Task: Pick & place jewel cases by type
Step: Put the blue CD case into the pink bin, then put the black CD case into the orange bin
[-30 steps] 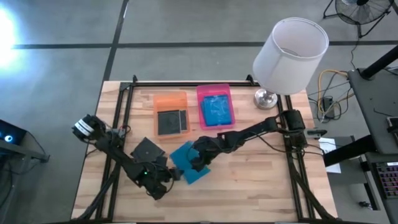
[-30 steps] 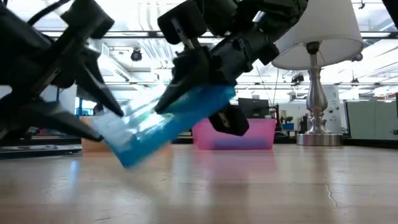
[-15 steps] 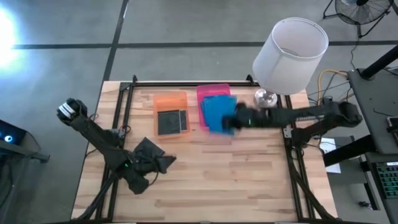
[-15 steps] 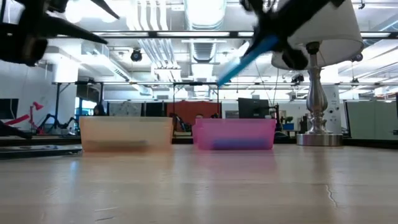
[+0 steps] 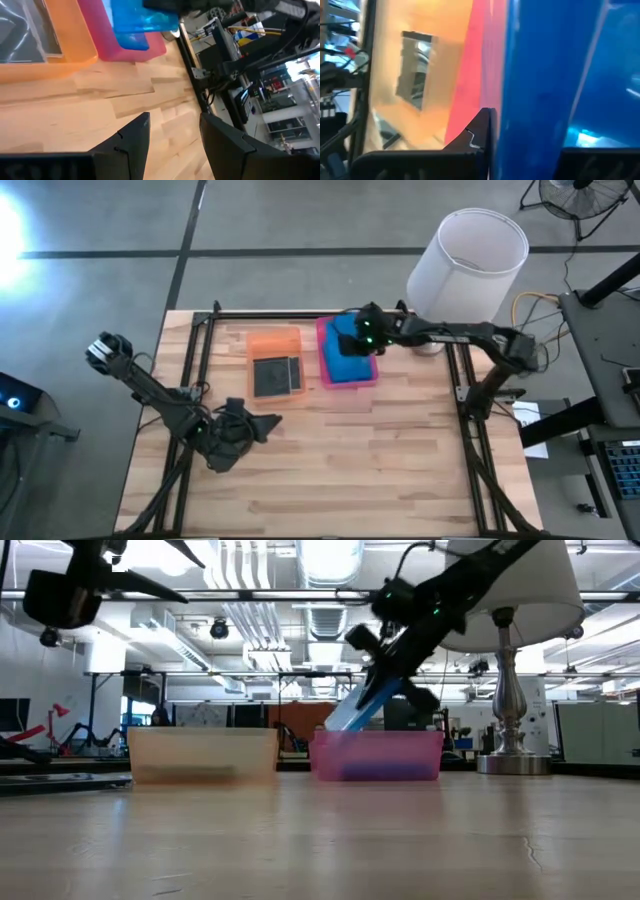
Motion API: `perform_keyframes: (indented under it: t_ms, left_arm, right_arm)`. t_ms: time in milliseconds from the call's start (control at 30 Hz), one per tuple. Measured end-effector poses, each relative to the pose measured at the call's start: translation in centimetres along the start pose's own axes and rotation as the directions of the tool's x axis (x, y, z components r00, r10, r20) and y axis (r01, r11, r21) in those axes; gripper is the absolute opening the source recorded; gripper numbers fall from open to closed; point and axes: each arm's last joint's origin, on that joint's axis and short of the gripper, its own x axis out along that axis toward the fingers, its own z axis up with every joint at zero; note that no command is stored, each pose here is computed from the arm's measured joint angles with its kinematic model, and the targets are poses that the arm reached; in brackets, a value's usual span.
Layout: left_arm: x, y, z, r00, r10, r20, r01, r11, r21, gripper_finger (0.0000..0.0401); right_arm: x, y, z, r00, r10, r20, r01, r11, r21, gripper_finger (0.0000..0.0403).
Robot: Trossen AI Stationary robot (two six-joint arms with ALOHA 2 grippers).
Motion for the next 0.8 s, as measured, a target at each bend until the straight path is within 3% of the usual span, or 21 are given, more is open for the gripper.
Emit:
perform_keyframes:
  t_ms: [200,400,667,733,800]
  left_arm:
    - [-0.6,0.1,0.9,0.999,0.016,-0.048,-0.016,1.000,0.011,0.0155]
    - [-1.0,0.8,1.6,0.996,0.068,-0.052,-0.065,0.996,0.060,0.0155]
    - [-2.2,3.0,3.0,0.938,0.288,-0.191,-0.264,0.954,0.143,0.0155]
    - [-2.4,3.7,3.3,0.900,0.367,-0.236,-0.334,0.927,0.168,0.0155]
    - [-2.6,4.4,3.6,0.852,0.455,-0.258,-0.417,0.889,0.189,0.0155]
  right_arm:
    - [1.9,1.3,1.8,0.998,-0.030,-0.053,0.027,0.998,-0.065,0.0028]
    - [1.5,0.9,1.7,0.969,-0.201,-0.144,0.181,0.973,-0.140,0.0123]
    - [-2.3,0.8,0.2,0.914,-0.382,-0.137,0.333,0.899,-0.284,0.0223]
    - [-3.4,1.4,-0.6,0.923,-0.359,-0.138,0.292,0.889,-0.353,0.0236]
    - [-4.7,2.9,-1.7,0.951,-0.259,-0.170,0.170,0.896,-0.409,0.0242]
